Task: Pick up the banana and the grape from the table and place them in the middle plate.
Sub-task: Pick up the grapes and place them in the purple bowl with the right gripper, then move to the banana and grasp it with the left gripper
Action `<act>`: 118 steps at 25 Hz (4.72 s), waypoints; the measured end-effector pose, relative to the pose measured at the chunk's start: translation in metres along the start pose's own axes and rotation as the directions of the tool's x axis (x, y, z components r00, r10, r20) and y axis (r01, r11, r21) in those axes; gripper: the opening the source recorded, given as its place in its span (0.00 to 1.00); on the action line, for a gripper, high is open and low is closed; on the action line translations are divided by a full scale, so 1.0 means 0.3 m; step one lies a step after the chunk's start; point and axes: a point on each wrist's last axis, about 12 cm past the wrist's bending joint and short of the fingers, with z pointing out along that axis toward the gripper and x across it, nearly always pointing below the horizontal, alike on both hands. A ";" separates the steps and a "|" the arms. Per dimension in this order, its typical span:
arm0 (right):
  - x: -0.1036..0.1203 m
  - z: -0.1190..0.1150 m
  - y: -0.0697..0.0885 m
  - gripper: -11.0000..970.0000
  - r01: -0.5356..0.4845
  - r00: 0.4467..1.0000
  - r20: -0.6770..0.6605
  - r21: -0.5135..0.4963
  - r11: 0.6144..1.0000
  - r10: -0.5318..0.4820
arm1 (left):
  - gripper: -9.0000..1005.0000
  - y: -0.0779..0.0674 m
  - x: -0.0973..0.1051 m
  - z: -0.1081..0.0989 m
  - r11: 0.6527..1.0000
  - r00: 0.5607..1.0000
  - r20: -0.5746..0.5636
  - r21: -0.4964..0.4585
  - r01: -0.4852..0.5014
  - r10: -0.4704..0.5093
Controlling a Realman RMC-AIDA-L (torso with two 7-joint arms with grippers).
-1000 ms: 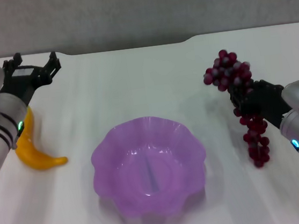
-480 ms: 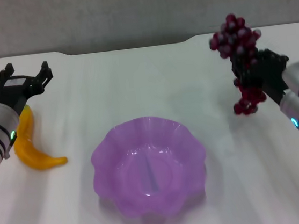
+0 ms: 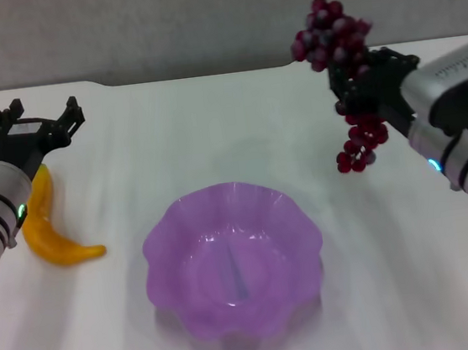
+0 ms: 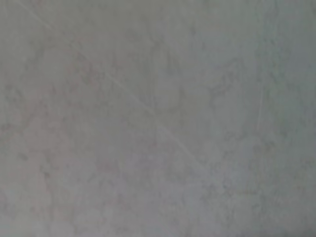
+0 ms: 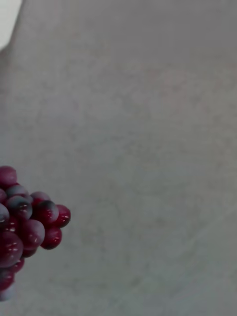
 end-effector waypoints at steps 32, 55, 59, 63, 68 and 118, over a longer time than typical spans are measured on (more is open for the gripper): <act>-0.078 -0.065 0.391 0.42 0.172 0.981 -0.005 -0.430 0.886 -0.193 | 0.84 -0.002 -0.003 0.002 1.000 1.000 0.003 0.000 0.006 -0.006; 0.088 -0.084 0.350 0.42 0.080 0.933 -0.278 -0.463 0.883 -0.230 | 0.84 0.000 0.000 0.005 1.000 1.000 -0.014 -0.004 0.004 -0.004; 0.107 -0.076 0.335 0.42 0.069 0.926 -0.303 -0.449 0.891 -0.225 | 0.84 0.000 0.000 0.005 1.000 1.000 -0.015 -0.003 0.003 -0.003; 0.112 -0.062 0.325 0.41 0.058 0.922 -0.321 -0.439 0.897 -0.216 | 0.83 0.000 -0.001 0.006 1.000 1.000 -0.014 -0.003 0.003 -0.003; 0.116 -0.047 0.310 0.42 0.061 0.918 -0.331 -0.427 0.902 -0.219 | 0.83 -0.006 -0.007 0.012 1.000 1.000 -0.011 0.001 0.002 -0.002; 0.104 -0.138 -0.215 0.92 -0.265 0.959 0.176 0.265 0.927 0.224 | 0.82 0.004 0.010 -0.001 1.000 1.000 -0.023 -0.008 0.001 -0.001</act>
